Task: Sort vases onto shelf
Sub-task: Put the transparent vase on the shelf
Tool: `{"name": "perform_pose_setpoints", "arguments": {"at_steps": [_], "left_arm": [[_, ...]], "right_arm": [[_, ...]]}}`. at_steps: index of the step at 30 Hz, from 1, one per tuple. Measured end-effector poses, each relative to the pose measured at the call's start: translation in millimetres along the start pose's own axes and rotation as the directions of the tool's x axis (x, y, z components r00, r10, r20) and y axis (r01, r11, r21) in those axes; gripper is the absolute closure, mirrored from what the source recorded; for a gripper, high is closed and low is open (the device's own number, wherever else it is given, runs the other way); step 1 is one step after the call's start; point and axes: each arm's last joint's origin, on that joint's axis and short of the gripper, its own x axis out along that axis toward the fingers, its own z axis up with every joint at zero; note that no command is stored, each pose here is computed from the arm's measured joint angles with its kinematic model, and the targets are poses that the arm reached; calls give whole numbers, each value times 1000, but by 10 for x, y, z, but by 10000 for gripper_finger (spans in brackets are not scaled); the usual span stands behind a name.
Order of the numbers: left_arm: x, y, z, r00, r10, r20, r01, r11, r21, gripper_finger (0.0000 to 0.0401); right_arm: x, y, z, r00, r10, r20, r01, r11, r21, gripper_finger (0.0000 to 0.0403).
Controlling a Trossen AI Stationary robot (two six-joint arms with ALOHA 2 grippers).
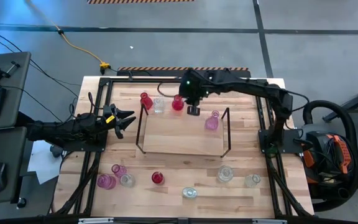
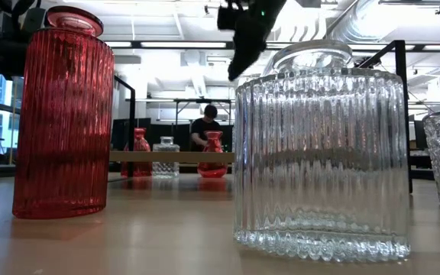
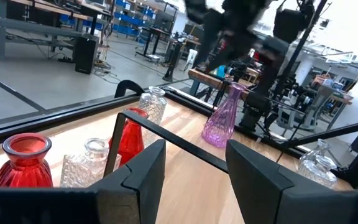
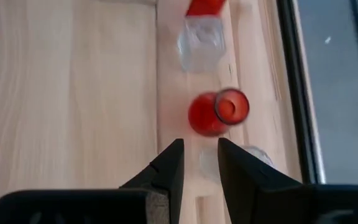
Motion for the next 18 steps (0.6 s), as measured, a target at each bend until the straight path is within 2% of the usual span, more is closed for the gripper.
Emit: {"name": "perform_pose_setpoints", "arguments": {"at_steps": [5,9,18], "left_arm": [[0,0,1,1000,0,0,0,1000,0,243],[0,0,0,1000,-1,0,1,1000,0,243],[0,0,0,1000,0,0,0,1000,0,243]], "right_arm": [[100,-275,-139,996,63,-56,-59,996,67,319],[155,-427,-216,994,74,-83,-66,993,100,292],[341,-487,-214,993,94,-73,-86,991,105,224]]}}
